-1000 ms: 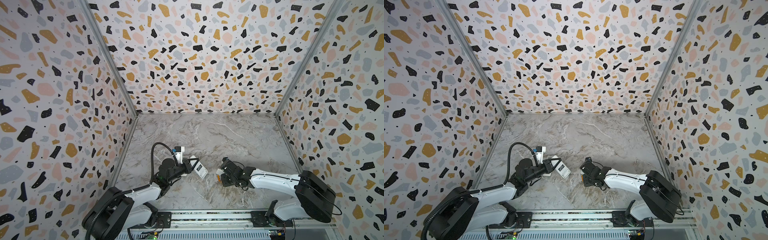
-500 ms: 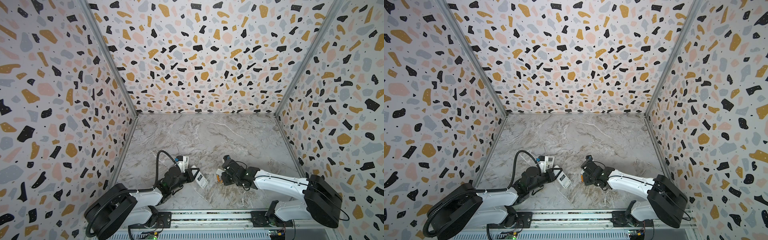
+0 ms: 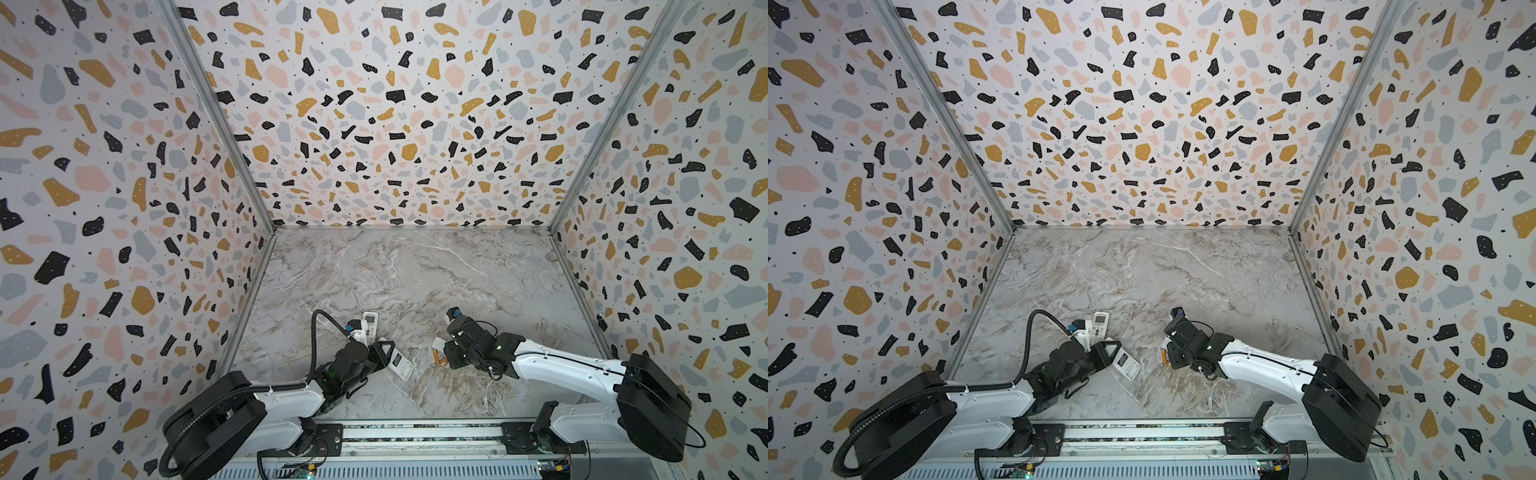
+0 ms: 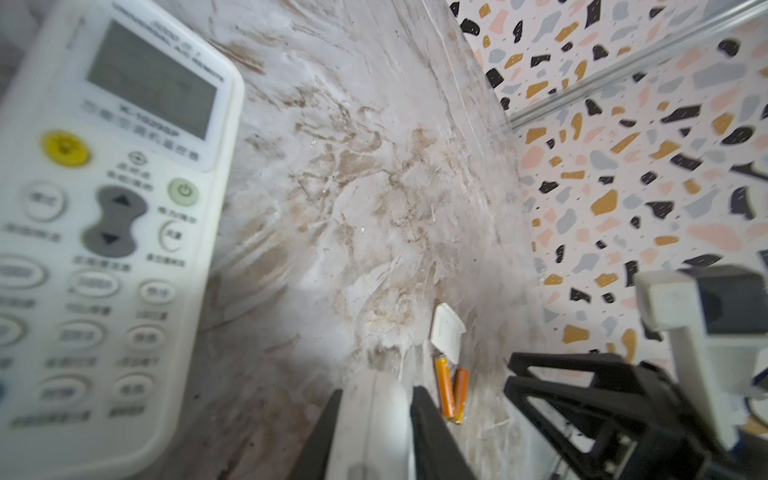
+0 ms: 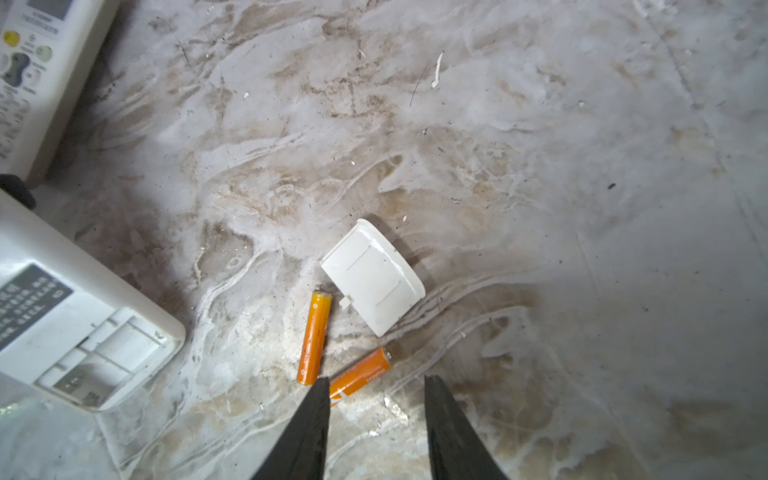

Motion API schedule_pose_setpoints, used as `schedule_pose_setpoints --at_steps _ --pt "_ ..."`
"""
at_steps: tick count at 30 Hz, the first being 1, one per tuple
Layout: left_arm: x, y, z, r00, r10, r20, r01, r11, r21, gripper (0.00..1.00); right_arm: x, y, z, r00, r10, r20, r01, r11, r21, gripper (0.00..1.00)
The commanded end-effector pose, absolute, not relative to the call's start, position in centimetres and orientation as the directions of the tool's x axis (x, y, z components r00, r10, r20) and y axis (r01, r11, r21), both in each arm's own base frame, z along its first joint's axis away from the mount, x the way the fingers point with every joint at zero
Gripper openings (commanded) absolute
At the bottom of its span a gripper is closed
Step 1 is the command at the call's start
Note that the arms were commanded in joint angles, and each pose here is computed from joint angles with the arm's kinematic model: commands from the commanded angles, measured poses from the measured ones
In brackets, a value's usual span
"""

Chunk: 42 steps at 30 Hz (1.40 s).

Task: Load the batteries into the remote control

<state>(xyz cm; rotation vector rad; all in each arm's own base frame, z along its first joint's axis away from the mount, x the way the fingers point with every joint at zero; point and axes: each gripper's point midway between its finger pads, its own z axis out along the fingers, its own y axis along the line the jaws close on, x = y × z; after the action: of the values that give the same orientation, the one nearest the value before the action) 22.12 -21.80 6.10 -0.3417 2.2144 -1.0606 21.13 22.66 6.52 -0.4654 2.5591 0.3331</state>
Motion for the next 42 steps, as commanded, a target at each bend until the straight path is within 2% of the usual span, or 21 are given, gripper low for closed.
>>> schedule_pose_setpoints --at_steps 1,5,20,34,38,42 --pt "21.5 -20.4 5.0 -0.75 -0.466 -0.469 0.016 0.696 -0.718 0.37 22.2 23.4 9.2 -0.768 -0.248 -0.59 -0.409 0.9 0.153 0.4" --pt "20.8 -19.7 4.9 -0.764 -0.436 -0.476 0.017 0.724 -0.69 0.47 22.5 23.4 9.5 -0.76 -0.248 -0.601 -0.414 0.897 0.154 0.4" --pt "16.8 -18.9 2.4 -0.866 -0.293 -0.405 0.039 0.768 -0.639 0.5 23.5 23.0 10.5 -0.744 -0.276 -0.608 -0.434 0.892 0.126 0.41" --pt "14.3 -19.8 1.5 -0.917 -0.205 -0.341 0.072 0.757 -0.65 0.5 22.9 26.2 8.8 -0.748 -0.417 -0.516 -0.527 0.846 0.08 0.39" --pt "13.7 -19.9 1.7 -0.923 -0.191 -0.334 0.084 0.747 -0.66 0.45 22.2 27.0 8.1 -0.749 -0.451 -0.486 -0.552 0.83 0.081 0.39" --pt "13.2 -20.0 1.5 -0.933 -0.162 -0.321 0.096 0.748 -0.656 0.43 21.7 27.4 7.5 -0.75 -0.471 -0.465 -0.565 0.821 0.08 0.39"
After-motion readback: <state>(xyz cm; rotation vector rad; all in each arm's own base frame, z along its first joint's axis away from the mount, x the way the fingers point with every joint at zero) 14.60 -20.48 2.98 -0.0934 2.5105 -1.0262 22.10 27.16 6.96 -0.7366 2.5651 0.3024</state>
